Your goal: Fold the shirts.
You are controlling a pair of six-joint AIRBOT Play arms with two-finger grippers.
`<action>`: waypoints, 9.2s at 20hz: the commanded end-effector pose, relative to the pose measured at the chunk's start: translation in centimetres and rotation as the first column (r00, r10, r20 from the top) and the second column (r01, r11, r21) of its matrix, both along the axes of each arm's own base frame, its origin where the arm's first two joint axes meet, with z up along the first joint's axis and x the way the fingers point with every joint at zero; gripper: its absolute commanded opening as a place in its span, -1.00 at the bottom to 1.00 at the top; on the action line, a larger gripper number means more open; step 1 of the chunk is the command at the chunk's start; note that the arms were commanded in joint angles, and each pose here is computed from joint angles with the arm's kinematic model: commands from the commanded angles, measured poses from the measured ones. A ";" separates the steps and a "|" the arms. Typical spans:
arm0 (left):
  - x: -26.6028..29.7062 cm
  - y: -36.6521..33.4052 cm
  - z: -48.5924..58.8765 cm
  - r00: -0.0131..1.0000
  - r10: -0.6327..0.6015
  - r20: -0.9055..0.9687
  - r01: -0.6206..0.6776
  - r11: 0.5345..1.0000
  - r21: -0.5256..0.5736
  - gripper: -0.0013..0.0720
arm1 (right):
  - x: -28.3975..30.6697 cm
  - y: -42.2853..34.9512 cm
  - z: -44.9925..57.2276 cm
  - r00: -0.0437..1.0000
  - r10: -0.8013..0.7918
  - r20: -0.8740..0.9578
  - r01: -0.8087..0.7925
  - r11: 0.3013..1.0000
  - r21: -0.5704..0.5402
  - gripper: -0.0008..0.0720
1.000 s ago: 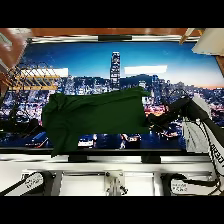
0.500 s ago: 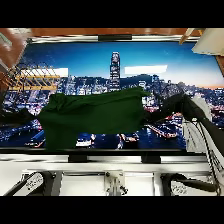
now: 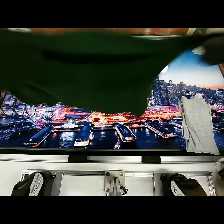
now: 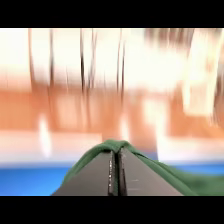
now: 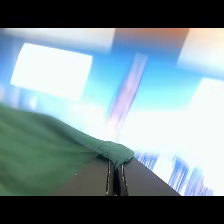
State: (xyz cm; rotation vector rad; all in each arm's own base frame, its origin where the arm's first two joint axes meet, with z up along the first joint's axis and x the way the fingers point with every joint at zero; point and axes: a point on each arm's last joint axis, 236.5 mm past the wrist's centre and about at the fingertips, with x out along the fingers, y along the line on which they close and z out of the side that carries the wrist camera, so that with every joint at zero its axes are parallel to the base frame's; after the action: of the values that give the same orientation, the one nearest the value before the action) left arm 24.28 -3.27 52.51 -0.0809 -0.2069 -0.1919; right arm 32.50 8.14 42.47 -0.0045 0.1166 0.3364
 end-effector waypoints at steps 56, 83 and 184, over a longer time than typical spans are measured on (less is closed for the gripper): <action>20.1 -0.3 -56.8 -0.047 -0.319 -0.947 0.190 0.927 -0.322 -0.87 | 12.0 -5.4 -49.0 0.213 -0.278 -0.937 0.205 0.950 -0.236 -0.76; 17.8 1.2 -56.9 -0.202 -0.263 -0.943 0.146 0.944 -0.295 -0.87 | 8.8 -7.7 -51.0 0.030 -0.241 -0.970 0.147 0.961 -0.234 -0.76; 24.0 -2.6 -56.1 0.053 -0.557 -0.829 0.024 0.830 -0.557 -0.88 | 13.6 -6.3 -51.6 0.279 -0.143 -0.950 0.171 0.980 -0.098 -0.76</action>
State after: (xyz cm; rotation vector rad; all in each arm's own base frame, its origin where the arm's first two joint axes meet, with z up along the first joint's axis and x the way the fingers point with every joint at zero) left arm 48.89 -5.41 -3.05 -0.6768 1.2126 -0.4742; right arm 47.72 2.90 -8.76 0.3218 1.2942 0.1006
